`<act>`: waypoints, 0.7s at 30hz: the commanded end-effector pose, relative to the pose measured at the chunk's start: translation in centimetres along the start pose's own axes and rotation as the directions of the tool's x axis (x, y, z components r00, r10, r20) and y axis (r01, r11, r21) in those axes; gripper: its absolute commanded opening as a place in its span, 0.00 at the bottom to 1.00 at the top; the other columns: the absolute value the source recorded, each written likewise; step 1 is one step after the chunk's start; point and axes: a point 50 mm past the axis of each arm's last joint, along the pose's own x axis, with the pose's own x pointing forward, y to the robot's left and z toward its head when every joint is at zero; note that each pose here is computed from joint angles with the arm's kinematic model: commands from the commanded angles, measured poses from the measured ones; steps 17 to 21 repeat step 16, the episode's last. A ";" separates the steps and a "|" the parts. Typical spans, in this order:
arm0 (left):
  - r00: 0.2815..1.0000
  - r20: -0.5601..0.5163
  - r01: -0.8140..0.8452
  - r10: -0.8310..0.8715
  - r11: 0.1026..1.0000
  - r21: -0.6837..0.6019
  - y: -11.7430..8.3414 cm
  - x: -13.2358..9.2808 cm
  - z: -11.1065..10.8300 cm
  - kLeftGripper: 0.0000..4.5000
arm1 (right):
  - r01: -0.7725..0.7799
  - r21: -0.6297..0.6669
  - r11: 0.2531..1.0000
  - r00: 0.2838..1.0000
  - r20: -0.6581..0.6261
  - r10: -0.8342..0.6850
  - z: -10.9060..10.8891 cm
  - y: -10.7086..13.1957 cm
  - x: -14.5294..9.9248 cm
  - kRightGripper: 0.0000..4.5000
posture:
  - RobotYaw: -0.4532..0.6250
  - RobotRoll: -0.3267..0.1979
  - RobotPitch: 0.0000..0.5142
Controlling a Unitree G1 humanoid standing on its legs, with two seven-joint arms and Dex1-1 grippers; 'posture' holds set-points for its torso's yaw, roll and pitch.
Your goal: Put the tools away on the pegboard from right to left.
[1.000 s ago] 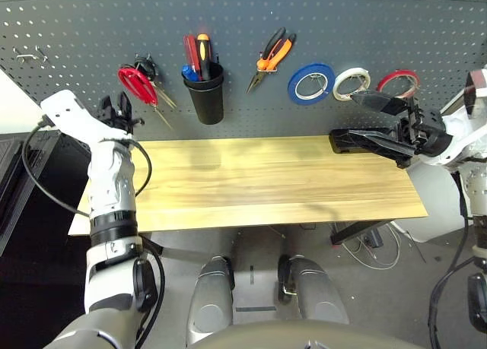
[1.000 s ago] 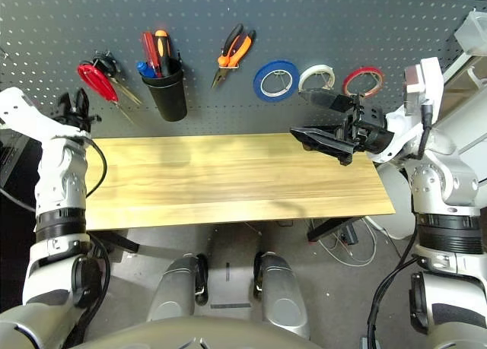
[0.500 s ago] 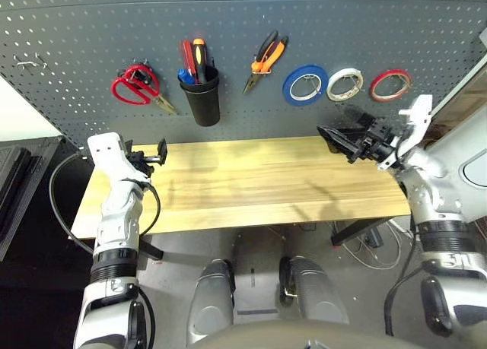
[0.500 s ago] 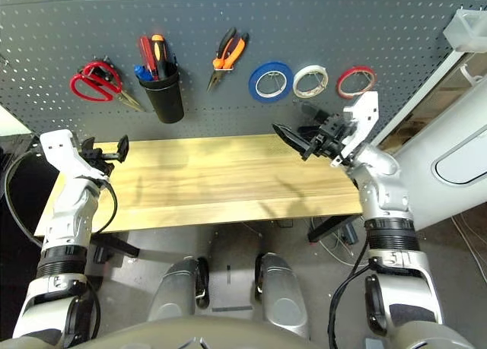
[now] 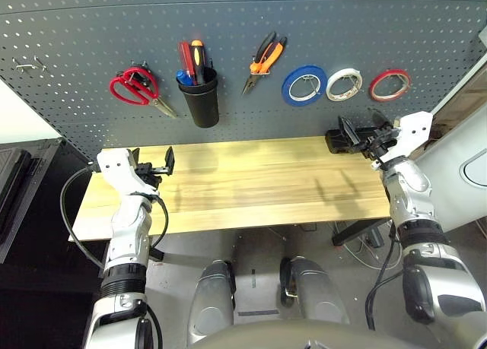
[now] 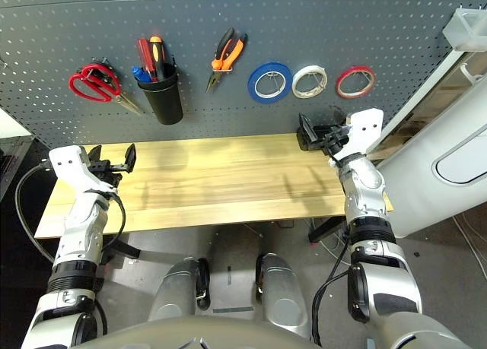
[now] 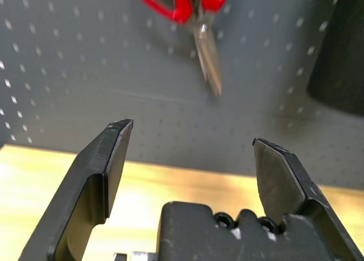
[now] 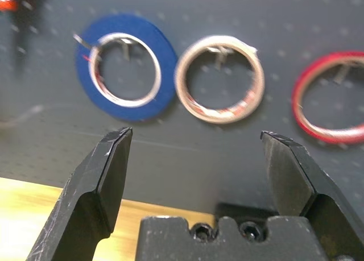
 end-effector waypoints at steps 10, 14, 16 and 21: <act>1.000 0.010 0.005 -0.005 1.000 -0.020 -1.2 -0.2 -0.4 0.99 | 0.103 -0.038 0.994 0.995 -0.015 -0.103 -1.5 -1.3 -1.7 1.00 | 0.28 0.62 0.08; 0.999 -0.016 -0.042 0.041 0.997 -0.067 -0.9 -0.6 -1.5 0.99 | 0.100 -0.050 0.994 0.995 0.000 -0.100 -1.3 -1.3 -1.9 1.00 | 0.27 0.62 0.07; 0.998 -0.024 -0.052 0.050 0.997 -0.065 -0.7 -0.6 -1.8 0.99 | 0.095 -0.051 0.994 0.995 0.009 -0.095 -1.0 -1.3 -1.8 1.00 | 0.27 0.62 0.07; 0.998 -0.024 -0.052 0.050 0.997 -0.065 -0.7 -0.6 -1.8 0.99 | 0.095 -0.051 0.994 0.995 0.009 -0.095 -1.0 -1.3 -1.8 1.00 | 0.27 0.62 0.07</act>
